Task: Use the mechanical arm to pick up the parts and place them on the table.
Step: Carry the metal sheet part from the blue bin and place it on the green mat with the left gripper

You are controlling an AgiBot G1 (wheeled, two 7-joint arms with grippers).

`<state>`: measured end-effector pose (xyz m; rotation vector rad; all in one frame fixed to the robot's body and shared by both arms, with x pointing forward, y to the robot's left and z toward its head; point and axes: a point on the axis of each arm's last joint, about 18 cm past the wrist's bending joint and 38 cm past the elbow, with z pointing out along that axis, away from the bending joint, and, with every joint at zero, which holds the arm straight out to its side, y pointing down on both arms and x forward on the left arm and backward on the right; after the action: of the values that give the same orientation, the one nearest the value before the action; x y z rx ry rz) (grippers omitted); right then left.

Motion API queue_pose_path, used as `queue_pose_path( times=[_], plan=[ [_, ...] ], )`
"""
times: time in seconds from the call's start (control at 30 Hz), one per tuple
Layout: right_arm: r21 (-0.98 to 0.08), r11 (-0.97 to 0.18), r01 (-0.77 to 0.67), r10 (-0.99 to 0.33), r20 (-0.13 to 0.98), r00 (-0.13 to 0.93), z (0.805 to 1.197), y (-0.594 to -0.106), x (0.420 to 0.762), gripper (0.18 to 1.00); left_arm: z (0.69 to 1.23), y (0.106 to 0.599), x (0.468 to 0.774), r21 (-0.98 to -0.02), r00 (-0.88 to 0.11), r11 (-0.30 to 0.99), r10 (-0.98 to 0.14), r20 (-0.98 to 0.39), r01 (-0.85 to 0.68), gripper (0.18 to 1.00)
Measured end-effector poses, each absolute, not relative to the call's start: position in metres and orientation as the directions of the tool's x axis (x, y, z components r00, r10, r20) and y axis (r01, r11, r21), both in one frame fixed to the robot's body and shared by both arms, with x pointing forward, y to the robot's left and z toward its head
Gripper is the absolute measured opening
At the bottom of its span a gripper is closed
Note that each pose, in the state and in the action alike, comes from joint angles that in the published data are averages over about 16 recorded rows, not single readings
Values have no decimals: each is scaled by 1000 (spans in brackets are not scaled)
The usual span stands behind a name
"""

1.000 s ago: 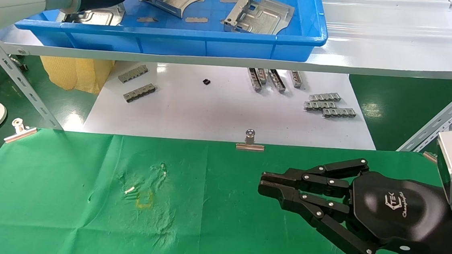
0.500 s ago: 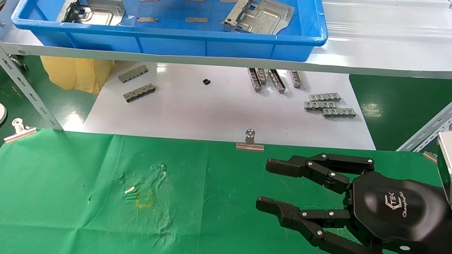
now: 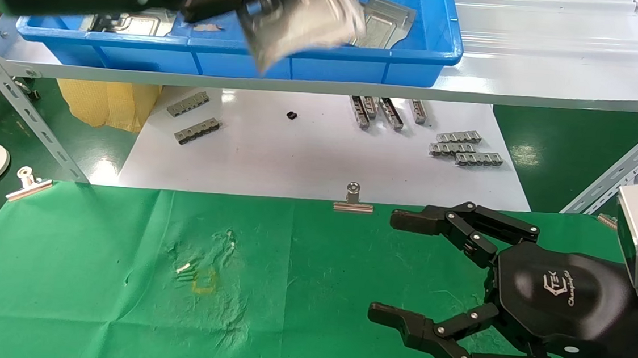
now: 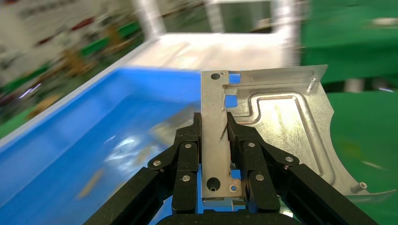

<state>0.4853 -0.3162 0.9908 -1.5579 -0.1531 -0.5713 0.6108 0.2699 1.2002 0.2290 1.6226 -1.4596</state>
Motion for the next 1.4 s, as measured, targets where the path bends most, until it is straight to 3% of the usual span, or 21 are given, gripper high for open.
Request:
queue_pose_path(
  times=[0.23,0.5,0.9,1.4],
  plan=[
    [-896,-86,435,-247,443,862,991,-316,485,894,1164,286,591,-591,-531,350,-260,-807,727,277],
    [-896,-86,435,-247,443,862,991,-316,485,977,1096,307,603,-512,-522,496,-132,-843,701,277],
    [-896,-86,435,-247,443,862,991,-316,485,1000,1004,326,646,-466,-590,667,-49,-806,581,277],
    [-896,-86,435,-247,443,862,991,-316,485,1000,968,326,667,-435,-617,728,-21,-786,530,286]
  ],
)
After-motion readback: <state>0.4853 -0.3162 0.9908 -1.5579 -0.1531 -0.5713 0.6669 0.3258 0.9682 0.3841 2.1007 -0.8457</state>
